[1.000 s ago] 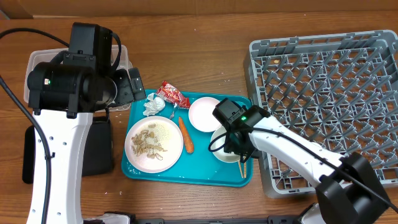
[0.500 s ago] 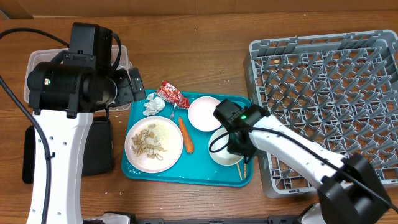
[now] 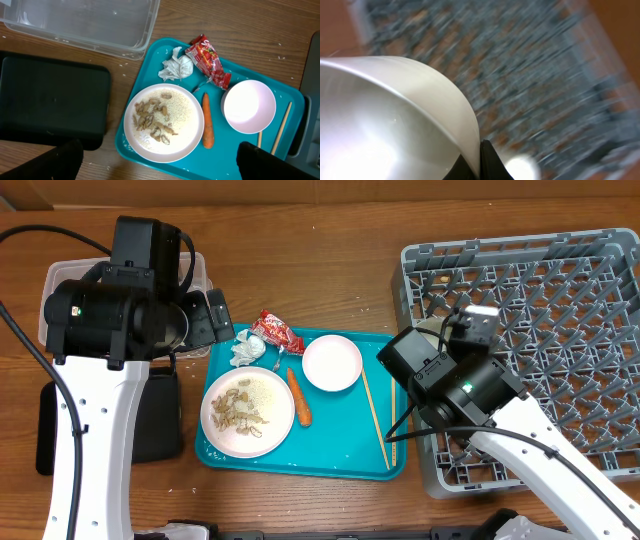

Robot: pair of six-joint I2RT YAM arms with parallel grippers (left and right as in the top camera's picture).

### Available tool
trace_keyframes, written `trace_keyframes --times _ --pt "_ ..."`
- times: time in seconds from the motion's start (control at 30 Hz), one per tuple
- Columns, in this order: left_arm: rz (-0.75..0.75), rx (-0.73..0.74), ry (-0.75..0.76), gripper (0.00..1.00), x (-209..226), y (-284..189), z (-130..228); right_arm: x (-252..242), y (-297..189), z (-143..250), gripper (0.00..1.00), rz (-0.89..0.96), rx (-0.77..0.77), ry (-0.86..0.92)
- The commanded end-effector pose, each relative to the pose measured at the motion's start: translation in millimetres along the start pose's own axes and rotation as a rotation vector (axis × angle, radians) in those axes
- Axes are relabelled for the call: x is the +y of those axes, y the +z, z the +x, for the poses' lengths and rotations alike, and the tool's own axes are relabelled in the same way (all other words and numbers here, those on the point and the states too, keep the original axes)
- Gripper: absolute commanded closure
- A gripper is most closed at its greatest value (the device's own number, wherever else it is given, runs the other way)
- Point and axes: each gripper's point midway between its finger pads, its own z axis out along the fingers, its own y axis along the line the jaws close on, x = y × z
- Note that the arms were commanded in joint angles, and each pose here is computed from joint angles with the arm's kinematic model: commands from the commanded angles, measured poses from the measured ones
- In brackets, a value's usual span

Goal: Sort waste into correct bins and load items into the dishwasher
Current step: 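Carry the bowl into the gray rack and set it down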

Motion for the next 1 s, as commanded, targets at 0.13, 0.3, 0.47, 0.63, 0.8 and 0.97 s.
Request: trace_keyframes --times 0.13,0.3,0.47,0.63,0.8,0.97 --pt "-0.005 -0.009 -0.019 0.00 1.3 -0.4 -3.6 -60.2 22.6 -46.9 0.96 0.390 -0.195 -0.002" --pt "-0.005 -0.009 -0.019 0.00 1.3 -0.4 -3.6 -76.5 60.3 -47.3 0.96 0.536 -0.132 0.011" --pt "-0.005 -0.009 -0.019 0.00 1.3 -0.4 -3.6 -72.6 97.4 -52.6 0.96 0.591 -0.093 0.014" --pt "-0.005 -0.009 -0.019 0.00 1.3 -0.4 -3.6 -70.9 130.9 -57.8 0.92 0.627 -0.058 -0.002" --pt "-0.005 -0.009 -0.019 0.00 1.3 -0.4 -3.6 -57.1 163.0 -53.8 0.89 0.593 0.010 -0.079" --pt "-0.005 -0.009 -0.019 0.00 1.3 -0.4 -3.6 -44.8 177.3 -48.4 0.89 0.592 0.033 -0.138"
